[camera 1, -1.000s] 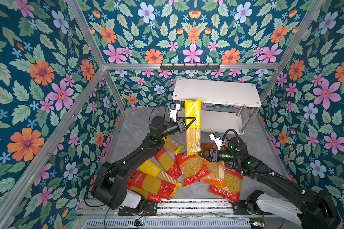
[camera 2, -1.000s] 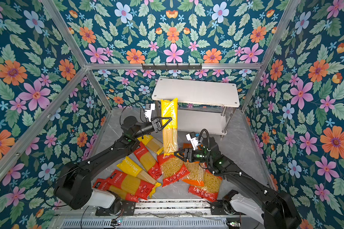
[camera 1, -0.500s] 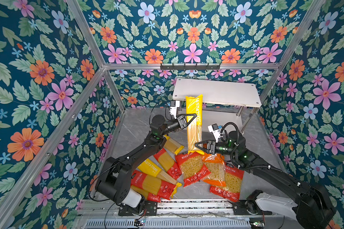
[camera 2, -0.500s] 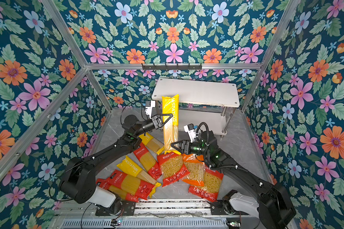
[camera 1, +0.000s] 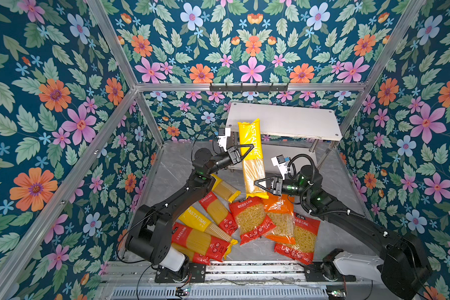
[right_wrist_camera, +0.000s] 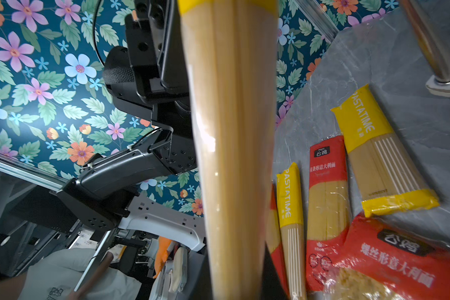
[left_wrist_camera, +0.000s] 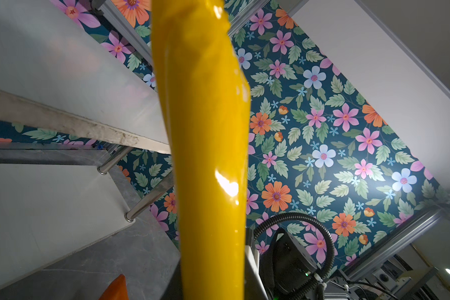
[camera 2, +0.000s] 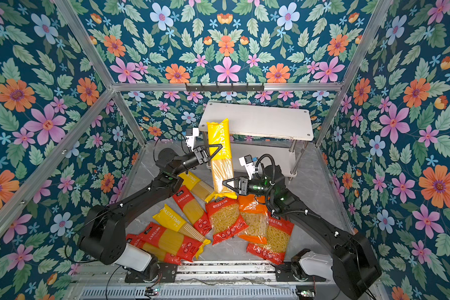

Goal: Arrange pasta packages on shelves
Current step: Pick up the pasta bag, then place the pasta bag on the shelf.

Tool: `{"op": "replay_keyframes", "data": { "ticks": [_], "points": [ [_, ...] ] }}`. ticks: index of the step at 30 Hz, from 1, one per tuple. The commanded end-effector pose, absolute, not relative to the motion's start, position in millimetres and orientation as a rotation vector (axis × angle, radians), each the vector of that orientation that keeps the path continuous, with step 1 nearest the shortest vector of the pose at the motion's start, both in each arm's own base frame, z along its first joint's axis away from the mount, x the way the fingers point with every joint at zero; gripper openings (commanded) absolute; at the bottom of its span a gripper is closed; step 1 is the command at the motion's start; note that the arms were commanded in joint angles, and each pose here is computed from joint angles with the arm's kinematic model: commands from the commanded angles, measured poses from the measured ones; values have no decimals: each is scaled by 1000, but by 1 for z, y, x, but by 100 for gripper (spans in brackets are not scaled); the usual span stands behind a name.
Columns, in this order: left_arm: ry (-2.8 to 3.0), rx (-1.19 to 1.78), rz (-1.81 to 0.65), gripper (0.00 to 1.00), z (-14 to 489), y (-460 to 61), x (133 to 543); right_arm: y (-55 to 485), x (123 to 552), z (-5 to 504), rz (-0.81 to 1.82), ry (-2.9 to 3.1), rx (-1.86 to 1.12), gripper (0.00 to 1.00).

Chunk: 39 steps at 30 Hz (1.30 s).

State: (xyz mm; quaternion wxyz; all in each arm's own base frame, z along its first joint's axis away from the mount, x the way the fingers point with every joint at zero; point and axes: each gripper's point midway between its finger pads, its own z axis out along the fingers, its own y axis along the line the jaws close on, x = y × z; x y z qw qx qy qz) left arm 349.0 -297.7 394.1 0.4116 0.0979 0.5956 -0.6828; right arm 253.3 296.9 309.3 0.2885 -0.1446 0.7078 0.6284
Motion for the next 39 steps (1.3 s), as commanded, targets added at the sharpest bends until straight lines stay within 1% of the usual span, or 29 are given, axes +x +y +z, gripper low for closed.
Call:
{"op": "replay_keyframes", "data": {
  "ticks": [1, 4, 6, 8, 13, 16, 19, 22, 25, 32, 36, 38, 39],
  "points": [
    [1426, 229, -1678, 41, 416, -279, 356, 296, 258, 359, 1739, 1763, -351, 7],
    [1480, 160, -1622, 56, 410, -260, 371, 296, 268, 384, 1735, 1764, -296, 2],
    [1532, 102, -1568, 61, 401, -245, 382, 298, 277, 398, 1745, 1769, -254, 0],
    [1569, 40, -1500, 64, 392, -227, 390, 300, 290, 413, 1759, 1782, -196, 0],
    [1602, -111, -1317, 66, 380, -171, 394, 304, 339, 432, 1779, 1880, 29, 0],
    [1627, -153, -1198, 67, 374, -151, 389, 312, 369, 436, 1807, 1895, 146, 0],
    [1646, -182, -1129, 68, 368, -138, 383, 320, 392, 440, 1787, 1920, 189, 0],
    [1654, -199, -1108, 68, 363, -130, 379, 333, 418, 426, 1797, 1964, 251, 0],
    [1655, -211, -1100, 68, 359, -127, 376, 342, 432, 419, 1806, 1991, 269, 0],
    [1652, -225, -1134, 68, 352, -128, 376, 340, 464, 412, 1801, 2006, 332, 0],
    [1644, -222, -1149, 68, 352, -130, 375, 344, 479, 400, 1799, 2061, 343, 0],
    [1643, -228, -1151, 68, 350, -129, 374, 347, 482, 396, 1808, 2085, 330, 5],
    [1644, -229, -1151, 68, 349, -129, 374, 348, 483, 393, 1814, 2102, 327, 10]
  ]
}}
